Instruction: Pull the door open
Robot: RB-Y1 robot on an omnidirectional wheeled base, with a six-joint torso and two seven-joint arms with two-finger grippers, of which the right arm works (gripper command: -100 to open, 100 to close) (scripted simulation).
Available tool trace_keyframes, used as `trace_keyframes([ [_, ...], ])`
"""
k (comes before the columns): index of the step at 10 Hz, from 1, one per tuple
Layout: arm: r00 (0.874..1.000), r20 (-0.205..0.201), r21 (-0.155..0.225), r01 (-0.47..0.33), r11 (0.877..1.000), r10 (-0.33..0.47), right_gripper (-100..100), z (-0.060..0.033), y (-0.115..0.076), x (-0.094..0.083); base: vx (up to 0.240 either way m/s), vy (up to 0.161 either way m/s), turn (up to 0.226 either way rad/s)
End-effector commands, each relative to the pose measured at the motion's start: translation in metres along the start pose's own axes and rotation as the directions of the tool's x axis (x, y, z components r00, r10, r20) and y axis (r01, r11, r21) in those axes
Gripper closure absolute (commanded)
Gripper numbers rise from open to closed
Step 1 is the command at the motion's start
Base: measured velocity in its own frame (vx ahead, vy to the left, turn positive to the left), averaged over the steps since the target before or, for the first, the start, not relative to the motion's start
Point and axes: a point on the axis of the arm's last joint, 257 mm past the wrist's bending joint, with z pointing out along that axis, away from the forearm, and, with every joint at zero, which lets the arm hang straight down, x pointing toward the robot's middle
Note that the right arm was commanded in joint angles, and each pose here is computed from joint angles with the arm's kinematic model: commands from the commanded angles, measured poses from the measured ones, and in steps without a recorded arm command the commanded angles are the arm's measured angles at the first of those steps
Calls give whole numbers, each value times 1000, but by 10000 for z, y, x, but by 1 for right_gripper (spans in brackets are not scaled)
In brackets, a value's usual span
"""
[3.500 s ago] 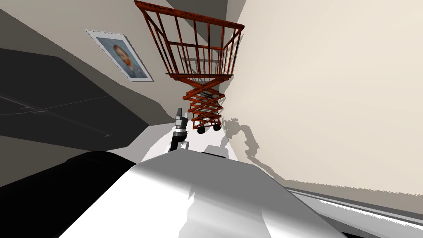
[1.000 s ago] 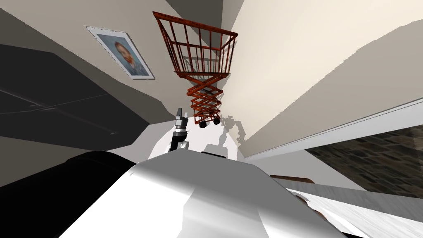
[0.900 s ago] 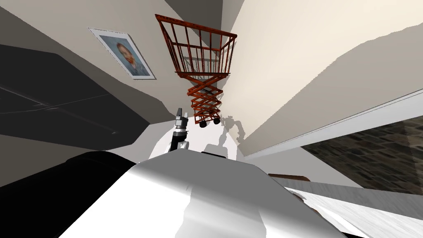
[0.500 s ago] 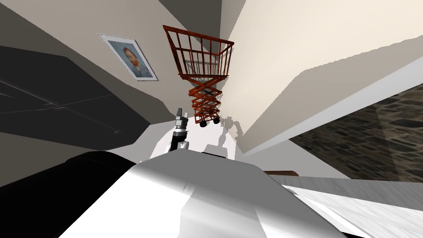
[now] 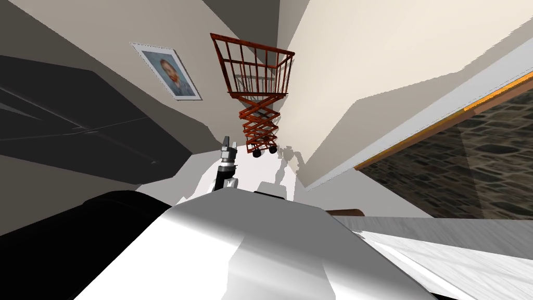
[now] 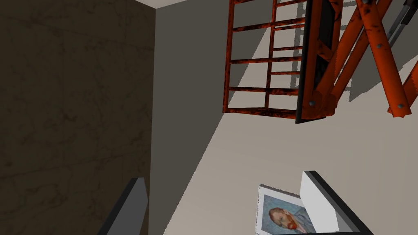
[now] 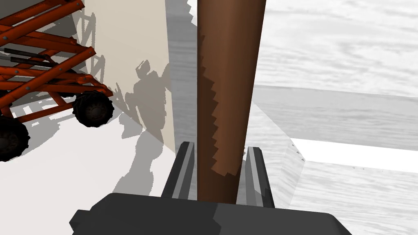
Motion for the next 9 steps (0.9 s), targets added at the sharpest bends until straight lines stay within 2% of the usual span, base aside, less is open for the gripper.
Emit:
trace_keyframes([
  [1, 1000, 4, 40, 5, 999, -5, 100, -26, -104, 8, -157, 13, -28],
  [3, 1000, 2, 87, 4, 996, -4, 100, -43, -228, 14, -200, -23, -16],
  [4, 1000, 1, 72, 0, 997, 0, 100, -24, -199, 9, -91, -9, 10],
  [5, 1000, 2, 103, -1, 995, 1, 100, -10, -272, 6, -143, -12, 49],
  [9, 1000, 2, 176, 1, 984, -1, 100, 42, -388, 11, -221, 4, 43],
])
